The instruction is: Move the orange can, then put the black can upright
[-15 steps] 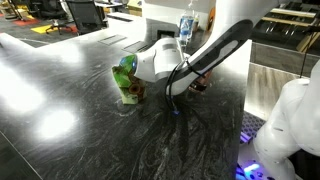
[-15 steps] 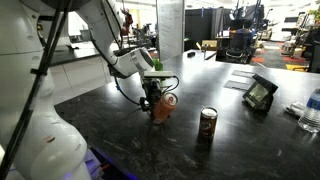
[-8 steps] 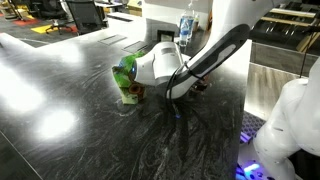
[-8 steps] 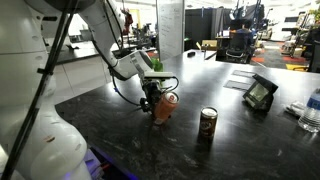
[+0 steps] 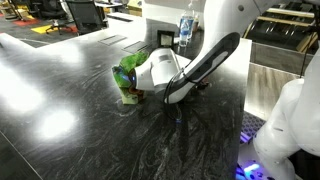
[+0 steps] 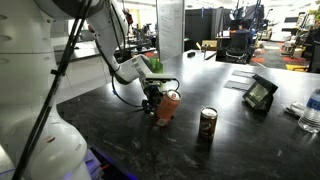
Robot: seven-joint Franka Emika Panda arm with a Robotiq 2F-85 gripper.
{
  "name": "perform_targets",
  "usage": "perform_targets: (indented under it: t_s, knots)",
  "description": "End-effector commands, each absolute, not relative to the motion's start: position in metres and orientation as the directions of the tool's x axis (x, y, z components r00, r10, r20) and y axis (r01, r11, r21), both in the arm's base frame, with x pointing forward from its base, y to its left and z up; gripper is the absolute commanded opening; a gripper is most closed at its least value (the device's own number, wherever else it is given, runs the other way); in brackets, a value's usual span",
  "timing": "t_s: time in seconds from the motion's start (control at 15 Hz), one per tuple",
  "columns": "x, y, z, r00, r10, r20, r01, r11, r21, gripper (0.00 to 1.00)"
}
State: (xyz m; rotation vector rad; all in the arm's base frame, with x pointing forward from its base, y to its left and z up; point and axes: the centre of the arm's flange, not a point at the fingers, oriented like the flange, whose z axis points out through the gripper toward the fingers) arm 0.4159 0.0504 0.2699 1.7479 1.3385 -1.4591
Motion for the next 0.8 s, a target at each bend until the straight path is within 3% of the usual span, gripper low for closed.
perform_targets:
  t_s: [0.0, 0.27, 0.73]
  knots:
    - [0.427, 0.043, 0.266, -0.091, 0.195, -0.977, 0.888, -0.429, -0.168, 0.47]
    - [0.432, 0.034, 0.256, -0.06, 0.096, -0.994, 0.898, -0.43, -0.096, 0.47]
    - [0.44, 0.026, 0.244, 0.126, 0.177, -0.976, 0.884, -0.466, 0.029, 0.47]
